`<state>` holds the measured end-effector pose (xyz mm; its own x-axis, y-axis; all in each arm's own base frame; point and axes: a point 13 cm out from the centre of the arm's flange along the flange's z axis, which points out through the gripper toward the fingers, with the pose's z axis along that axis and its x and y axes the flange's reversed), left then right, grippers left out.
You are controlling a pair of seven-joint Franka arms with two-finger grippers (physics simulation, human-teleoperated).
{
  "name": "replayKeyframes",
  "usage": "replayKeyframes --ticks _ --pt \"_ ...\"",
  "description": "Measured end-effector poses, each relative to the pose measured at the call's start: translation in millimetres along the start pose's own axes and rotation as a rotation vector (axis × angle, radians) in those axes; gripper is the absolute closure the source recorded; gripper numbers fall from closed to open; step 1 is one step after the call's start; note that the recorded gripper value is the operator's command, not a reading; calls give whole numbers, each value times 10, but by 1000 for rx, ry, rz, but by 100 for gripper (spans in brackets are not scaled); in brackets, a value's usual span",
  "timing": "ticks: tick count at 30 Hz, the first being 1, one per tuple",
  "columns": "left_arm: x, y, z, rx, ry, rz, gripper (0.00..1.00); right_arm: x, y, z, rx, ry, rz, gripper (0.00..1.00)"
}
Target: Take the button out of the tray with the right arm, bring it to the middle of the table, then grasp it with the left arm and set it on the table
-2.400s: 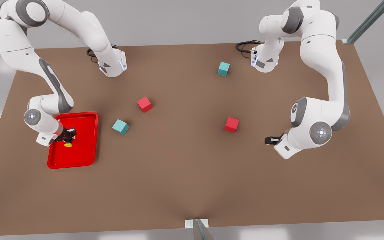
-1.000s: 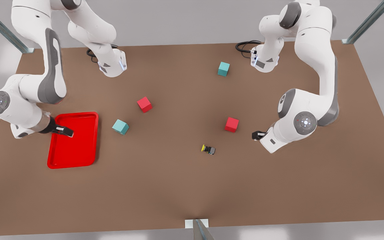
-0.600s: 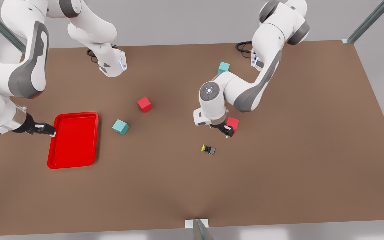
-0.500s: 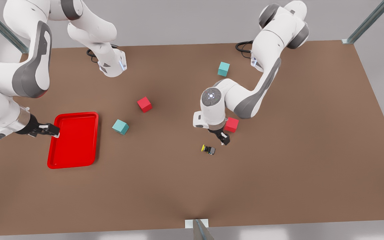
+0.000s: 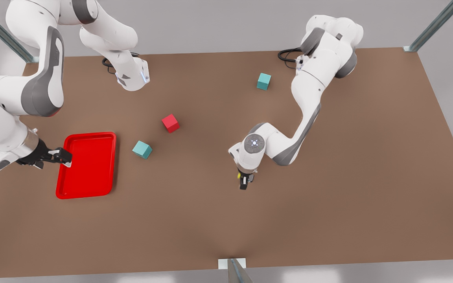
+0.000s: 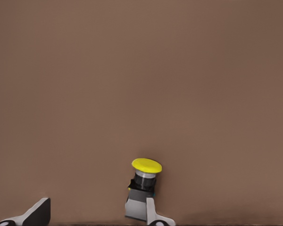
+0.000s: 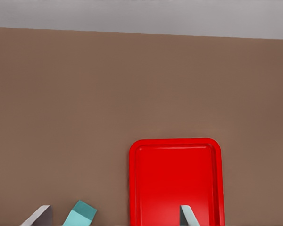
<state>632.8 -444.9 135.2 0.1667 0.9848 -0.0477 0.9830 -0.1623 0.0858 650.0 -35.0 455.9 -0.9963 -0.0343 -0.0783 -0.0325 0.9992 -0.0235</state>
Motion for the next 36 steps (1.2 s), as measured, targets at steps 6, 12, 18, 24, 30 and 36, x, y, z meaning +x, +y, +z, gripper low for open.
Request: replayKeyframes --ticks 6,12,18,24,30,36 --pt "113 -109 196 45 -24 163 1 -42 134 -204 -3 -44 -37 0" --pt "26 -306 305 86 -34 334 1 -39 184 -237 -3 -49 -56 0" --pt "135 -403 466 119 -29 443 1 -23 146 -144 2 -29 -60 0" --pt "240 -487 584 146 -27 521 1 -29 61 -33 5 -15 -55 0" --pt "418 -482 697 164 -41 537 1 -50 96 -43 7 -20 -65 0" --pt "475 -502 768 183 -78 502 1 -52 108 -6 8 -16 -70 0"
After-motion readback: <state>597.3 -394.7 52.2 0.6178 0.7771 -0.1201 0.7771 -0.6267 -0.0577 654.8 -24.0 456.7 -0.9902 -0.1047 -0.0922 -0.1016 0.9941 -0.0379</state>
